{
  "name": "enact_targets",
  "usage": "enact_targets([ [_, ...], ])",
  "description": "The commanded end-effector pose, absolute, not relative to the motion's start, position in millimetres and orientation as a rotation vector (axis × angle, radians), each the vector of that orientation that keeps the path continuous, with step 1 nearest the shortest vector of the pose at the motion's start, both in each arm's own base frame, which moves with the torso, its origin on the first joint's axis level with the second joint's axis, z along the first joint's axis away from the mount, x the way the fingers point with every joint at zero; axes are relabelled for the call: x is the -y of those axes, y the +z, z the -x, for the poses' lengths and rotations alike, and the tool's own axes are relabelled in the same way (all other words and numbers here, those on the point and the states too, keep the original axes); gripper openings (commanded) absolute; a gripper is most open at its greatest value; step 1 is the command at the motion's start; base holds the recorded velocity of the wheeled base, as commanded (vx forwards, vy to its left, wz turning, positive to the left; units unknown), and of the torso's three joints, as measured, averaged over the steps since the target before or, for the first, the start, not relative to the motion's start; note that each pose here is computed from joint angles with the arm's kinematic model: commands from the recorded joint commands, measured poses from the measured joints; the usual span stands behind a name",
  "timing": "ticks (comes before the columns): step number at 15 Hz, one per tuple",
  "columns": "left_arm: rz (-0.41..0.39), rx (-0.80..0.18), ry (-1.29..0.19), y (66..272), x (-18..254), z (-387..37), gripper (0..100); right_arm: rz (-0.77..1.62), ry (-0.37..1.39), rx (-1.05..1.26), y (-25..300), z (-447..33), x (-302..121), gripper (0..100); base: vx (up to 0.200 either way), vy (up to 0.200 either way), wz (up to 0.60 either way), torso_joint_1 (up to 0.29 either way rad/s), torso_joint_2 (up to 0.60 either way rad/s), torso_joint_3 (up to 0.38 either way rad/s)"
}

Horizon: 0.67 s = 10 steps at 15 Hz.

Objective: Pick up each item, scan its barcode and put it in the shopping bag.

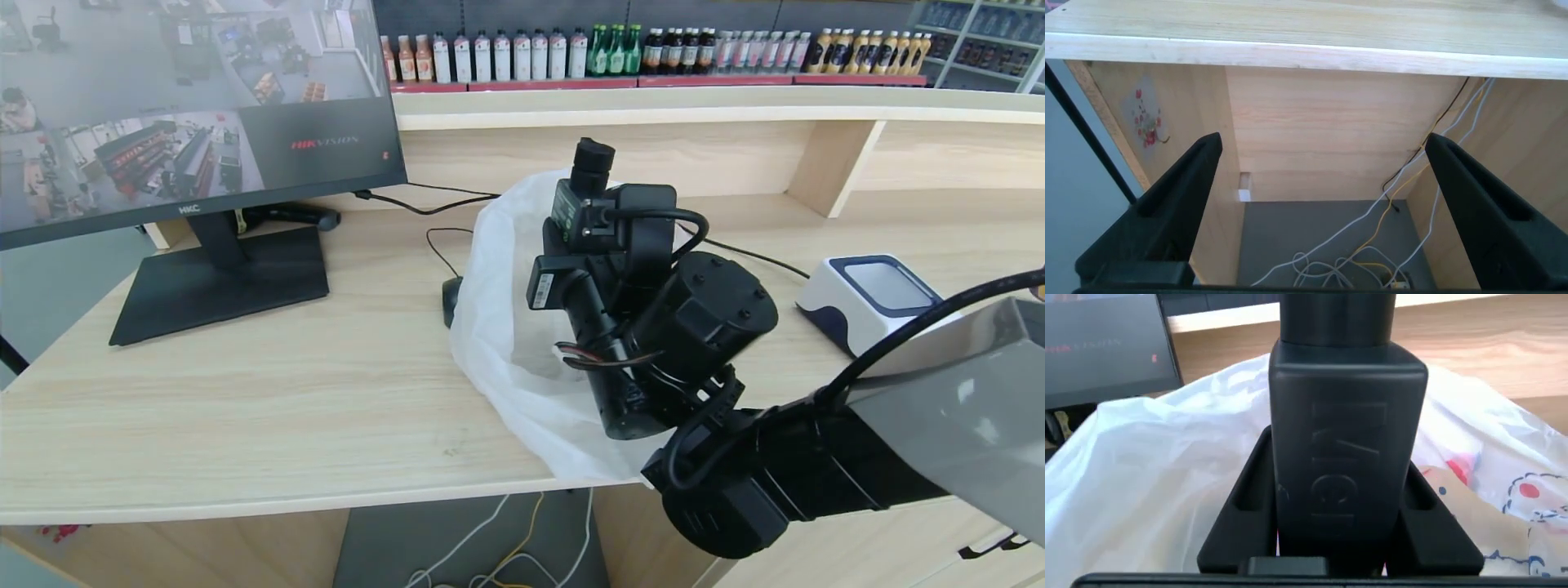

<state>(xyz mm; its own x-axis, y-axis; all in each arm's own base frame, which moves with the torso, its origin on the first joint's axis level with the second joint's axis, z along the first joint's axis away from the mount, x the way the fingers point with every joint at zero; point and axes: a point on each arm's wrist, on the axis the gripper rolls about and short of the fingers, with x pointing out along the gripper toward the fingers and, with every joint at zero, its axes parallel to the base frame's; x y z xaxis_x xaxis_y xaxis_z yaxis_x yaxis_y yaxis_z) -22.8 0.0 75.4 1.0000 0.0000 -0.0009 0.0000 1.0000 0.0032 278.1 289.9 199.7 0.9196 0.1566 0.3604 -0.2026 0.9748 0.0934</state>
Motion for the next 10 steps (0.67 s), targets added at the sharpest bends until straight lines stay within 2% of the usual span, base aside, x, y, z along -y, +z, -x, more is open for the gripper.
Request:
enact_targets([
  [1,-0.003,0.0,0.0,75.5,0.0,22.8,100,-0.124,0.183,0.339,189.5,-281.4,-293.7,0,0.0,0.0,0.0,0.0,0.0,0.0],
  [10,-0.003,0.0,0.0,75.5,0.0,22.8,100,-0.123,0.156,0.294,168.3,-291.1,-297.0,0,0.0,0.0,0.0,0.0,0.0,0.0],
])
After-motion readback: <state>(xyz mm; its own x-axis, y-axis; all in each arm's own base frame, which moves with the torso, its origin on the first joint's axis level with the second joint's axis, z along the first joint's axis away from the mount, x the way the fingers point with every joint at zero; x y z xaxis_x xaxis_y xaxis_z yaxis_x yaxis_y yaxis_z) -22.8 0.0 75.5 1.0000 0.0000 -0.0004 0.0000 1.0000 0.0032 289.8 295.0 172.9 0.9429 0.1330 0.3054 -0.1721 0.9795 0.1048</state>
